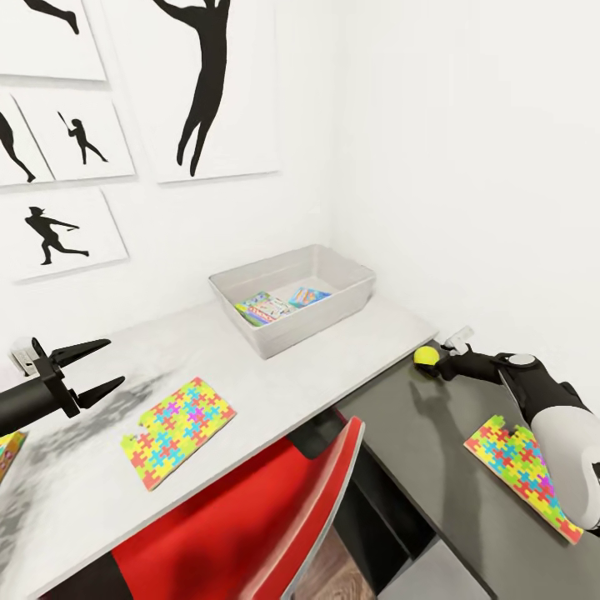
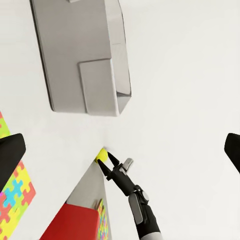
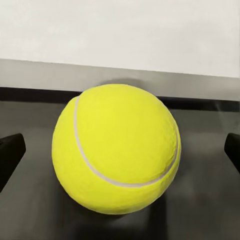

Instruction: Put all the toys in the child's room - the three board games (two on the bed and one on the table), the two jigsaw puzzles on the table, and the tennis ball on the table - inside the toy box on the table in the child's room.

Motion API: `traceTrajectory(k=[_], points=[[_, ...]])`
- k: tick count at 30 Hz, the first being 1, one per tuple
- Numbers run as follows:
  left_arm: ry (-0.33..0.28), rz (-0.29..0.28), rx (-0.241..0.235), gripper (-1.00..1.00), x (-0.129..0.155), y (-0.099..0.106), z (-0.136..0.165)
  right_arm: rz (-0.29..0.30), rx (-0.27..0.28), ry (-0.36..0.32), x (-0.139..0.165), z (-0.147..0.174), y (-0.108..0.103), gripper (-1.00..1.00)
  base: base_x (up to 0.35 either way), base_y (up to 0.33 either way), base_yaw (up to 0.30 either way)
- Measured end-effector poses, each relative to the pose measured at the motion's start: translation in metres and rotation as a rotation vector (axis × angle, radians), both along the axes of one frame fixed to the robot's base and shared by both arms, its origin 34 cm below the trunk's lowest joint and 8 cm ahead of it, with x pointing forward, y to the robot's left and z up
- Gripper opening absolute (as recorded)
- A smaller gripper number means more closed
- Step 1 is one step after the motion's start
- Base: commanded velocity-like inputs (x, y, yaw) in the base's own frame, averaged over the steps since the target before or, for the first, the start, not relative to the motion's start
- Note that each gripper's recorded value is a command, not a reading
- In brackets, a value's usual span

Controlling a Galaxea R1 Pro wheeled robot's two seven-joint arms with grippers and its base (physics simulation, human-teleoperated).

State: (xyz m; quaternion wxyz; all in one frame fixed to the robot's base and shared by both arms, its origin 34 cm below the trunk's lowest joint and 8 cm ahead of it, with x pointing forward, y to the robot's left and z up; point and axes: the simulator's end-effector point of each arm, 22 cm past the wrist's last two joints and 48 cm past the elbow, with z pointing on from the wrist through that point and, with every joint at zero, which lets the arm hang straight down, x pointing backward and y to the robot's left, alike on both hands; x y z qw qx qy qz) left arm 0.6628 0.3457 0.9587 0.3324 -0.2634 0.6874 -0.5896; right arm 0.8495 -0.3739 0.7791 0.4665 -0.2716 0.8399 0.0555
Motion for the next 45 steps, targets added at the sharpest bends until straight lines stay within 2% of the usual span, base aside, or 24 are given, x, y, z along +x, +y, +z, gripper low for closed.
traceTrajectory(k=[10, 11, 32, 38, 40, 45], points=[[0.001, 0.001, 0.001, 1.00, -0.001, 0.000, -0.010, 0.000, 0.000, 0.002, -0.001, -0.010, 0.000, 1.00, 0.000, 0.000, 0.000], [0.000, 0.001, 0.000, 1.00, -0.001, 0.000, -0.009, 0.000, 0.001, 0.002, -0.001, -0.010, 0.001, -1.00, 0.000, 0.000, 0.000], [0.010, -0.001, -0.001, 1.00, -0.002, -0.002, -0.014, 0.010, 0.003, -0.010, 0.000, -0.006, 0.003, -1.00, 0.000, 0.000, 0.000], [0.012, 0.001, 0.000, 1.00, -0.002, -0.001, -0.014, 0.102, 0.014, -0.034, -0.004, 0.008, 0.018, -1.00, 0.000, 0.000, 0.000], [0.012, 0.001, 0.000, 1.00, -0.002, -0.001, -0.014, 0.117, -0.005, -0.051, -0.003, 0.016, 0.017, -1.00, 0.000, 0.000, 0.000], [0.012, 0.001, -0.001, 1.00, -0.002, -0.001, -0.015, 0.133, -0.010, -0.085, 0.000, 0.033, 0.018, -1.00, 0.000, 0.000, 0.000]])
